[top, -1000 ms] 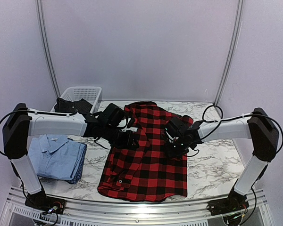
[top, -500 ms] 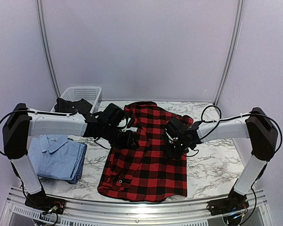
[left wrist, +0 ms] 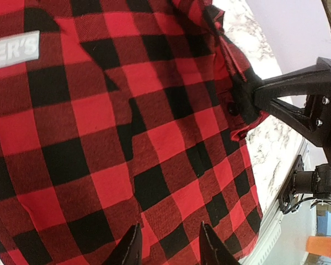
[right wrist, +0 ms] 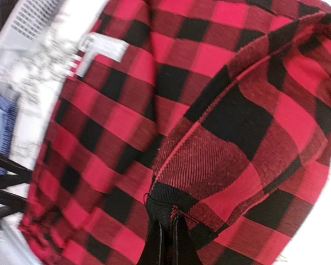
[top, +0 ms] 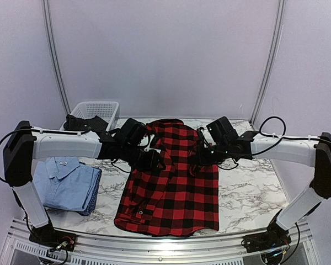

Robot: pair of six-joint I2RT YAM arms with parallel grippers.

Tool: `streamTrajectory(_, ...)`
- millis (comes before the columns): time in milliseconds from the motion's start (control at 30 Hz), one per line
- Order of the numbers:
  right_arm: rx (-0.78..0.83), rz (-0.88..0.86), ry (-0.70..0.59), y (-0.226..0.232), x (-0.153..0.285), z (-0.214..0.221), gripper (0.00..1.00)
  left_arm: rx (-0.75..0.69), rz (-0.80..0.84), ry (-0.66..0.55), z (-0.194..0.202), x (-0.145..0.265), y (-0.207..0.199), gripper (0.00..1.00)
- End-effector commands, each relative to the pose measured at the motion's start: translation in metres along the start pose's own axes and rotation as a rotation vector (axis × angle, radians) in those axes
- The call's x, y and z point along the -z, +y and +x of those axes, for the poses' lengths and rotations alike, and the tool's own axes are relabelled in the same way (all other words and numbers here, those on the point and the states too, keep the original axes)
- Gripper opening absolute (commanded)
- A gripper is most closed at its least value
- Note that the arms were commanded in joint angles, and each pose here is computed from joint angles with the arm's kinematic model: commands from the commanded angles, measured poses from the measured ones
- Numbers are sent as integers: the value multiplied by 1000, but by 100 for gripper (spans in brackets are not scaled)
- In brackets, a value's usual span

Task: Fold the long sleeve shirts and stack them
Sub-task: Pick up the sleeve from the center of the board, then pass from the right arm to the left

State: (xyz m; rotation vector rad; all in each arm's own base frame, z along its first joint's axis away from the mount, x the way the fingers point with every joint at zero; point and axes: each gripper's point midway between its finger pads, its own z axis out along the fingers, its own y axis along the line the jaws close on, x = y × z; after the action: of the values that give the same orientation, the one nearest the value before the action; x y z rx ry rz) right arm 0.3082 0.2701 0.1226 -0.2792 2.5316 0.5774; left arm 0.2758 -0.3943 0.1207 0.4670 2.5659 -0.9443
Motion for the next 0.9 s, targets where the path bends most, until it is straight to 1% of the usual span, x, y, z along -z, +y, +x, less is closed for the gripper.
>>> streamTrajectory(0, -97, -296, -113, 55, 17, -40, 0, -83, 43, -94, -29, 7, -23, 40)
streamTrajectory(200, -195, -501, -155, 84, 20, -54, 0, -148, 67, -131, -37, 2, -35, 49)
streamTrajectory(433, -227, -568, -164, 95, 18, -63, 0, -193, 79, -137, -37, -9, -41, 61)
streamTrajectory(500, -233, -571, -160, 96, 16, -62, 0, -207, 91, -149, -40, -8, -46, 62)
streamTrajectory(767, -231, -586, -149, 102, 13, -60, 0, -203, 30, -211, -57, -14, -40, 63)
streamTrajectory(800, -230, -583, -148, 102, 12, -59, 0, -200, 21, -218, -60, -15, -39, 61)
streamTrajectory(833, -230, -581, -147, 102, 12, -58, 0, -196, 7, -230, -63, -15, -38, 57)
streamTrajectory(867, -230, -578, -150, 101, 12, -58, 0, -191, -9, -240, -65, -15, -35, 50)
